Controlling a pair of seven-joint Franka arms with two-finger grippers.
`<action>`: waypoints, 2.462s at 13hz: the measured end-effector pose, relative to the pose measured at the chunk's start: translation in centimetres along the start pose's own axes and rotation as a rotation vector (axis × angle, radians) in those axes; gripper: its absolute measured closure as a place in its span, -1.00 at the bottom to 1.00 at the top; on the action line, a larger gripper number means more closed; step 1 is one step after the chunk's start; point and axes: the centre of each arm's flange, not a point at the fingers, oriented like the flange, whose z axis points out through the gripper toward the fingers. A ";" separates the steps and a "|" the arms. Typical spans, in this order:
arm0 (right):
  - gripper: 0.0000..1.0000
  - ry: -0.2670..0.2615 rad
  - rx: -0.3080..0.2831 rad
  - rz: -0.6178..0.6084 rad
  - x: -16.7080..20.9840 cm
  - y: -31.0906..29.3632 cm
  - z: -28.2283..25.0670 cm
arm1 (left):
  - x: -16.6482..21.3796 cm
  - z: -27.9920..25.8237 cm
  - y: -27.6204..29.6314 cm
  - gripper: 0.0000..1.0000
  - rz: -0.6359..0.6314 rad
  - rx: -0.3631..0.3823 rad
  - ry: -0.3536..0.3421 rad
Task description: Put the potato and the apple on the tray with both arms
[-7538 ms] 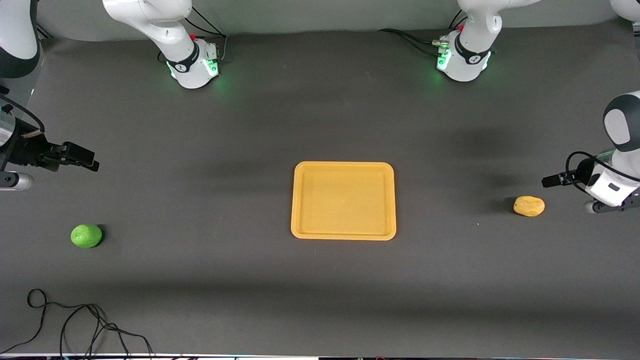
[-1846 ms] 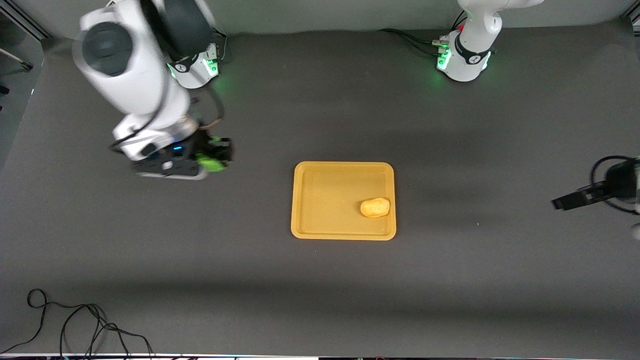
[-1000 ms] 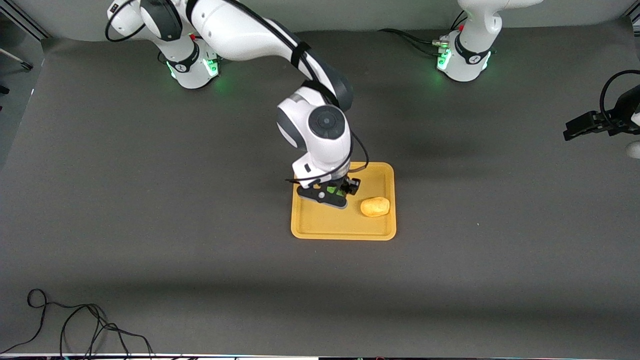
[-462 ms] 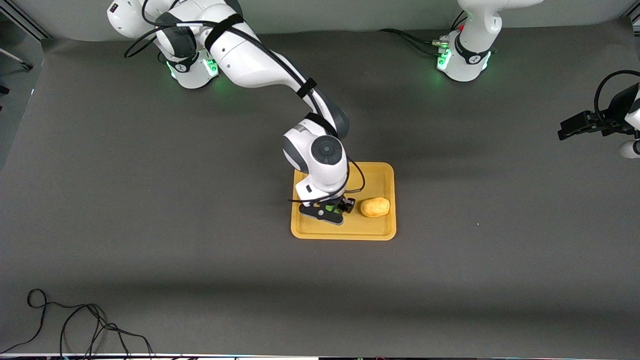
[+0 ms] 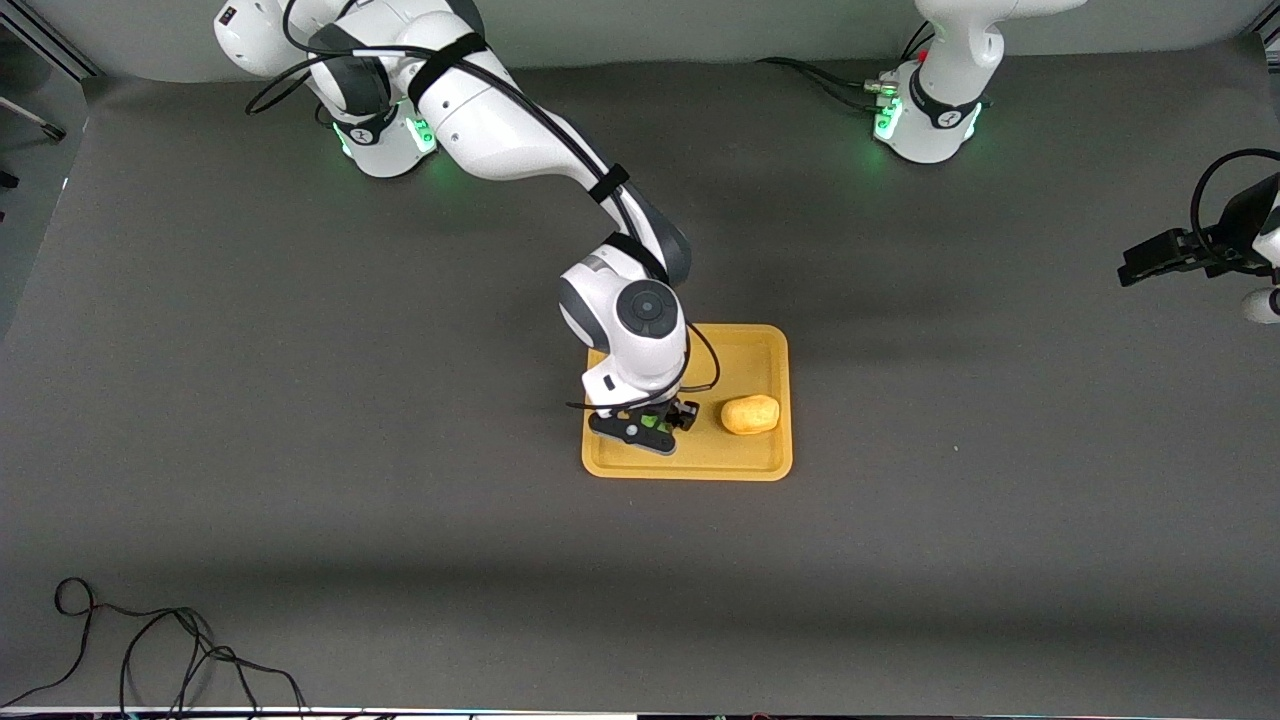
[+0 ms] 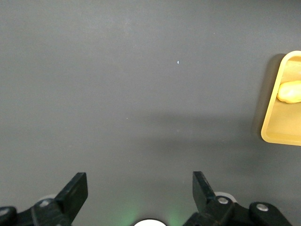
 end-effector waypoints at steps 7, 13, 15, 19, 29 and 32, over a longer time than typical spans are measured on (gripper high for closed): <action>-0.98 -0.001 0.008 0.000 -0.1 -0.3 -1.0 | 0.1 0.4 -0.7 -0.98 -0.012 -0.002 -0.004; -1.00 -0.067 -0.015 0.057 3.5 2.9 -18.2 | 0.9 0.5 -0.7 -0.98 -0.014 -0.002 0.033; -1.00 -0.087 -0.003 0.081 5.4 6.3 -26.2 | 1.7 1.2 -0.7 -0.99 -0.013 -0.001 0.042; -1.00 -0.137 -0.034 -0.018 8.3 15.4 -37.3 | 2.5 1.2 0.4 -0.99 0.005 0.000 0.076; -1.00 -0.184 0.064 -0.166 20.5 47.1 -40.4 | 2.7 -1.5 2.5 -1.00 0.048 0.001 0.133; -1.00 -0.174 0.067 -0.173 20.9 50.1 -40.4 | 3.6 -0.7 2.6 -1.00 0.049 0.001 0.122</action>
